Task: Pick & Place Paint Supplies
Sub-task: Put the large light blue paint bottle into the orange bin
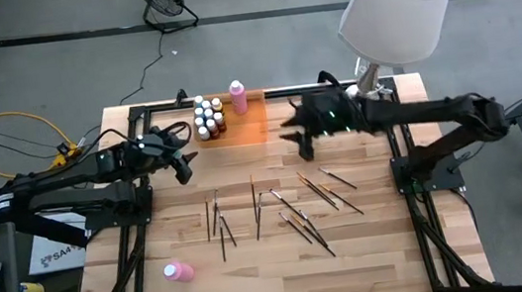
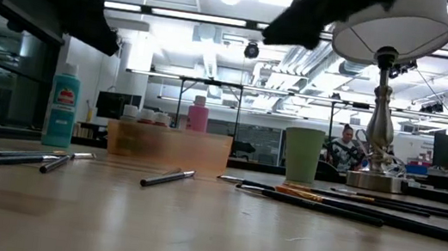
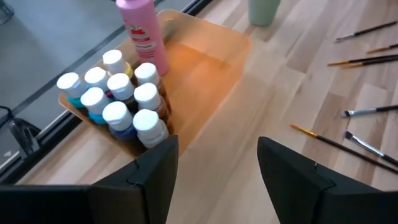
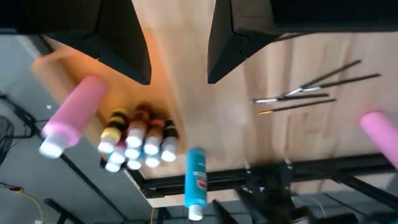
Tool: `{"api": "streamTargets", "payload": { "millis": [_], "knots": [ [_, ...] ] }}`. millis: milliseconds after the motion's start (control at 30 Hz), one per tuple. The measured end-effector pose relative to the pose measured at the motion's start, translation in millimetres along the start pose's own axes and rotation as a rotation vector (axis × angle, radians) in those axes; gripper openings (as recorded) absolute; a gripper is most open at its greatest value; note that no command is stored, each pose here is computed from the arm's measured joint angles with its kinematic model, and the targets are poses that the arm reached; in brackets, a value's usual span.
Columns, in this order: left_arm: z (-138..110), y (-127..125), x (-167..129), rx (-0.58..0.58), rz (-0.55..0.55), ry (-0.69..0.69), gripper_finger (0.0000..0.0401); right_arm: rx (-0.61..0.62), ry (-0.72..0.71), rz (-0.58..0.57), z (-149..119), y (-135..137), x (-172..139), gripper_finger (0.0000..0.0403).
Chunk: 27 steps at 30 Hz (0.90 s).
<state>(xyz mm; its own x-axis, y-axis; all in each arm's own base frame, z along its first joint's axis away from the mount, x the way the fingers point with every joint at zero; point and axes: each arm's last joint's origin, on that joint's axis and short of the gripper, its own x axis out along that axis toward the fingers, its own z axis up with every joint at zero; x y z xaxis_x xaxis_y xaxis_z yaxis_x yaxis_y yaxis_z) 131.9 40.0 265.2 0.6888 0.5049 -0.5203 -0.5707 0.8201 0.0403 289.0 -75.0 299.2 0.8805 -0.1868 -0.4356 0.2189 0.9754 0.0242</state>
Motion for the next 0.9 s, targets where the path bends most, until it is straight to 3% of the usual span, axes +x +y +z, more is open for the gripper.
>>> {"api": "streamTargets", "payload": {
  "millis": [267, 533, 633, 900],
  "knots": [
    [2.5, -3.4, 8.5, -0.011, 0.006, 0.003, 0.0213, 0.056, -0.039, 0.055, -57.0, 49.6, -9.8, 0.0152],
    [16.6, -8.4, 17.9, -0.008, 0.035, 0.001, 0.0213, -0.014, -0.072, 0.038, -64.2, 87.9, -15.8, 0.0152],
    [28.8, -9.0, 15.6, -0.007, 0.062, 0.002, 0.0213, -0.074, -0.087, -0.023, -65.9, 98.7, -19.9, 0.0152],
    [46.7, 5.8, 19.3, -0.005, 0.199, 0.145, 0.0233, -0.093, -0.09, -0.055, -70.6, 115.5, -26.9, 0.0152]
  ]
}}
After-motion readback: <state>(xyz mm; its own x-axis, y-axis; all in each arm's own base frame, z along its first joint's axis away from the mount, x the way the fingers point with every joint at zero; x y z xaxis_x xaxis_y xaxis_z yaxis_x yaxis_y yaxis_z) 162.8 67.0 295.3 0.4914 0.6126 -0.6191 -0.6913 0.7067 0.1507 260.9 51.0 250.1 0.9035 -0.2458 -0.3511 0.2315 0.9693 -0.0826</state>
